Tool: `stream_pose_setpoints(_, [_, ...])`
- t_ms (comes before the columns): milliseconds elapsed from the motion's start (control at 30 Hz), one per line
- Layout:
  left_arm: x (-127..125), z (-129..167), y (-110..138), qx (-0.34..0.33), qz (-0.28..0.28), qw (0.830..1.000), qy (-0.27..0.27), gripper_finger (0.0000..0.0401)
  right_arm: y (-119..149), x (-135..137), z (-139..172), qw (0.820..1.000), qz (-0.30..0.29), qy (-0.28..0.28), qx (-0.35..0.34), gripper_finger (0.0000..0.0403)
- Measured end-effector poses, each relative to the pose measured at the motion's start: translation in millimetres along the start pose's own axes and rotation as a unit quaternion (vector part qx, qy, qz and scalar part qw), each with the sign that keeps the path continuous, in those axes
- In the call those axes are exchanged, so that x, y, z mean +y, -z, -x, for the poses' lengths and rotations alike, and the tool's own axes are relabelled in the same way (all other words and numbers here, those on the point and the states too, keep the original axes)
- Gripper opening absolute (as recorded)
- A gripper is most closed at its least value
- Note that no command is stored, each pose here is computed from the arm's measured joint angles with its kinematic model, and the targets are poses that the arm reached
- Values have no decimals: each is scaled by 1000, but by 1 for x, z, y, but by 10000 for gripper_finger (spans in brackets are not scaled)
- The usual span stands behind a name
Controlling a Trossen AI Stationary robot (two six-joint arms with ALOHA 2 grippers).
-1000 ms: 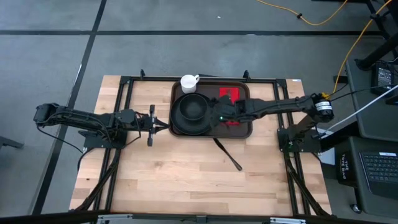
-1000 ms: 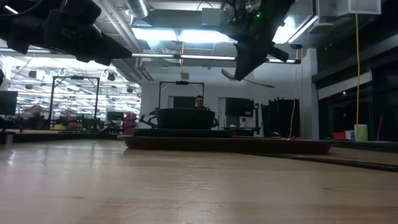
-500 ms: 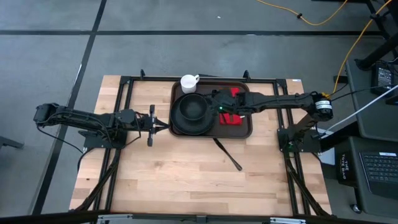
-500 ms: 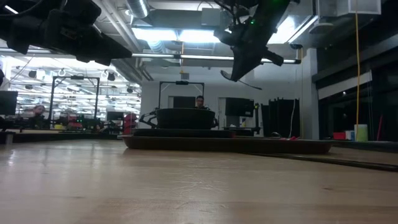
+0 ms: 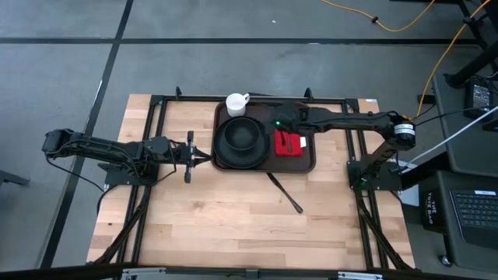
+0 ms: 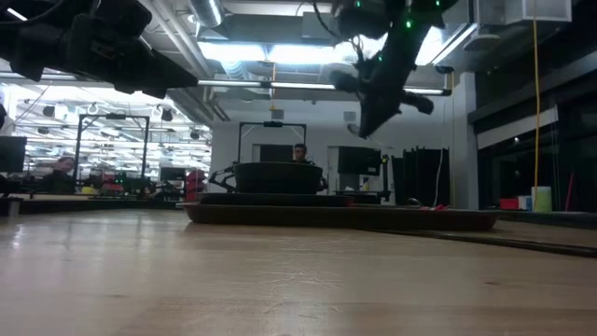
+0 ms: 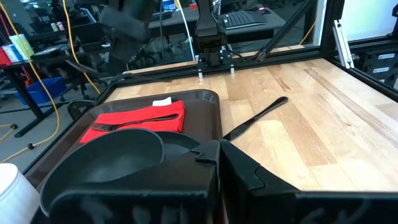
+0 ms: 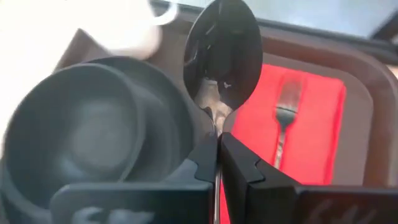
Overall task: Set up tray
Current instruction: Put the black spoon on the red napkin to the left of the black fork
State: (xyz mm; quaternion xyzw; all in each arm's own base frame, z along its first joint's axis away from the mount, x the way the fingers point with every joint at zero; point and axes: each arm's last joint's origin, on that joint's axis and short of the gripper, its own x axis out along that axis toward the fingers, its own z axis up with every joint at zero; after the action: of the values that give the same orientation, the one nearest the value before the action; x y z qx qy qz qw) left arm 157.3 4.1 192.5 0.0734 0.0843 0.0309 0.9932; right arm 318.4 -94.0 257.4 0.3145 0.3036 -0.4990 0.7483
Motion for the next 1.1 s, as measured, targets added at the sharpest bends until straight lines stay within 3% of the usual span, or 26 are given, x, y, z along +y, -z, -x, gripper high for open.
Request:
stream_pose_setpoints(167, [0, 0, 0, 0, 0, 1000, 0, 5, 9, -14, -17, 999, -27, 16, 22, 12])
stream_pose_setpoints(533, [0, 0, 0, 0, 0, 1000, 0, 4, 29, -32, -51, 998, -53, -7, 33, 12])
stream_pose_setpoints(1100, [0, 0, 0, 0, 0, 1000, 0, 4, 4, -50, -71, 993, -97, -18, 58, 12])
